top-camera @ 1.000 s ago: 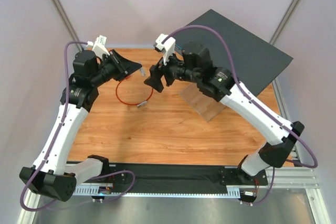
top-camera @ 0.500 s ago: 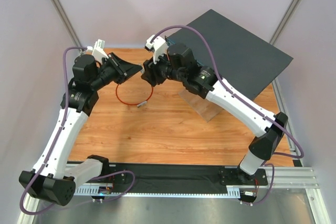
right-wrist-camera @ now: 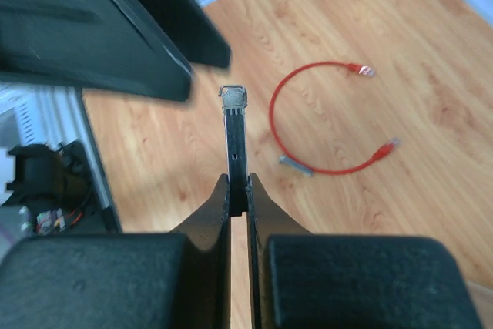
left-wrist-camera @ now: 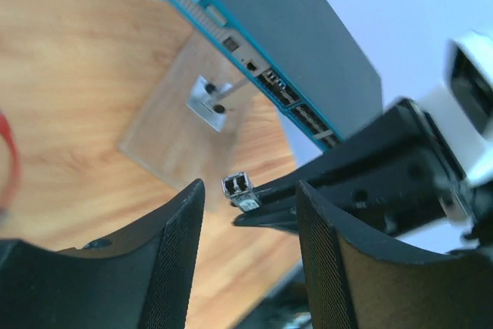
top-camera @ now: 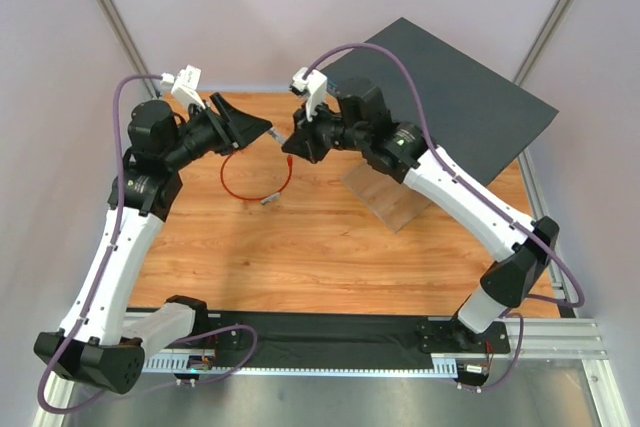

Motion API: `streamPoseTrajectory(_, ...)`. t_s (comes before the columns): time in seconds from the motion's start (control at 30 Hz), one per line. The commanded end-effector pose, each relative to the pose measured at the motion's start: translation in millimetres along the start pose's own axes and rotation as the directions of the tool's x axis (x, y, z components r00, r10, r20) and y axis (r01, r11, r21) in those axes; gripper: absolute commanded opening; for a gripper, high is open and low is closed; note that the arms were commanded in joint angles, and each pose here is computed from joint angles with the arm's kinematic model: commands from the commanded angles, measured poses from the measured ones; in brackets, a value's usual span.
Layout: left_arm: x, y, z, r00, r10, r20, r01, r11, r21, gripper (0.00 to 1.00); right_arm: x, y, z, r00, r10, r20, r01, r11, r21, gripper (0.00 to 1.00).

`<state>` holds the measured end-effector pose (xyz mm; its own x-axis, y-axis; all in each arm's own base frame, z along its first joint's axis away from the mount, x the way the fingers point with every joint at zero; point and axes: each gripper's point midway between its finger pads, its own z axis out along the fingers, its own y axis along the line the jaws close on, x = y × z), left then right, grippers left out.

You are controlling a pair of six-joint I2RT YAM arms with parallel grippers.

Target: Insert the plug into the switch port

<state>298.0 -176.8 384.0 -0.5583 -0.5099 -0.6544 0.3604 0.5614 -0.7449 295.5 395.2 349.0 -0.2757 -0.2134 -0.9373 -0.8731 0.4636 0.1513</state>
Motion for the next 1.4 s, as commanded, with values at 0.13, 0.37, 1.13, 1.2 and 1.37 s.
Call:
streamPoseTrajectory(0.13, -6, -36, -33, 0.74, 0.673, 0.025, -0.664, 0.723, 0.192, 0.75, 13, 45, -76, 0.999, 0.024, -0.03, -0.033, 0.945, -0.325, 0.0)
streamPoseTrajectory(0.37, 76, -44, -75, 0.317, 0.935, 0.157, -0.804, 0.177, 0.568, 0.67, 54, 87, -112, 0.976, -0.008, -0.218, -0.117, 0.824, -0.554, 0.0)
streamPoseTrajectory(1.13, 146, -45, -53, -0.207, 0.928, 0.311, -0.689, -0.364, 0.627, 0.52, 91, 96, -101, 0.87, 0.208, -0.447, -0.446, 0.718, -0.534, 0.0)
streamPoseTrajectory(1.2, 149, -46, -53, -0.205, 0.927, 0.315, -0.681, -0.366, 0.634, 0.52, 90, 95, -100, 0.869, 0.211, -0.448, -0.449, 0.717, -0.533, 0.0)
streamPoseTrajectory(1.37, 151, -48, -51, -0.199, 0.927, 0.318, -0.676, -0.365, 0.64, 0.51, 90, 95, -98, 0.867, 0.214, -0.449, -0.453, 0.714, -0.534, 0.0)
